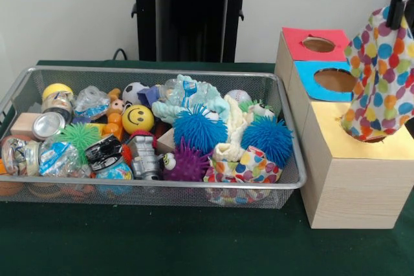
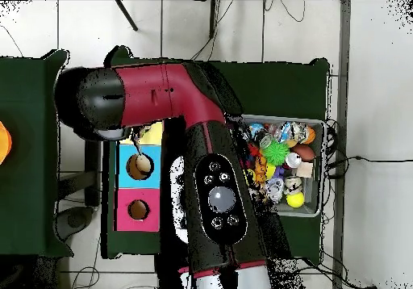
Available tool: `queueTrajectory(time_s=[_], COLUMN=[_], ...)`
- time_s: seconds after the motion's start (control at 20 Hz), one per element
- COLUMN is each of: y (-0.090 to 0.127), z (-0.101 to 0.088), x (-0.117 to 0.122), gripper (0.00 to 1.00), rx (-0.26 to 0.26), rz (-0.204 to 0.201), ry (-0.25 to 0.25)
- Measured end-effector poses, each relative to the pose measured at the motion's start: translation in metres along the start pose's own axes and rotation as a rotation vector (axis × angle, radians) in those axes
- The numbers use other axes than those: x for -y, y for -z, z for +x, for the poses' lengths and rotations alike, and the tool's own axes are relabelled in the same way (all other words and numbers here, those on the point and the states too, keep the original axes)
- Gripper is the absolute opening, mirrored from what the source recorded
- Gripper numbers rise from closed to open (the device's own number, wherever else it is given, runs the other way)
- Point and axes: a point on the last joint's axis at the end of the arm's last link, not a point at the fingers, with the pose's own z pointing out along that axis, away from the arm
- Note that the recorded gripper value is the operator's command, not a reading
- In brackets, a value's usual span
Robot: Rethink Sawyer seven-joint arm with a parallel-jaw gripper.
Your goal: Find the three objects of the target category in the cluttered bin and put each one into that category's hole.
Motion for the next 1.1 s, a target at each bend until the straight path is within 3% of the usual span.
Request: queueTrajectory(time_s=[0.6,1.1], y=[-0.031,-0.063], z=[-0.009,-0.029], x=[0.022,0.057], gripper=[0.00,0.00], rx=[-0.017,0.033], rz=[-0.003,-0.012], ry=[-0.031,-0.072])
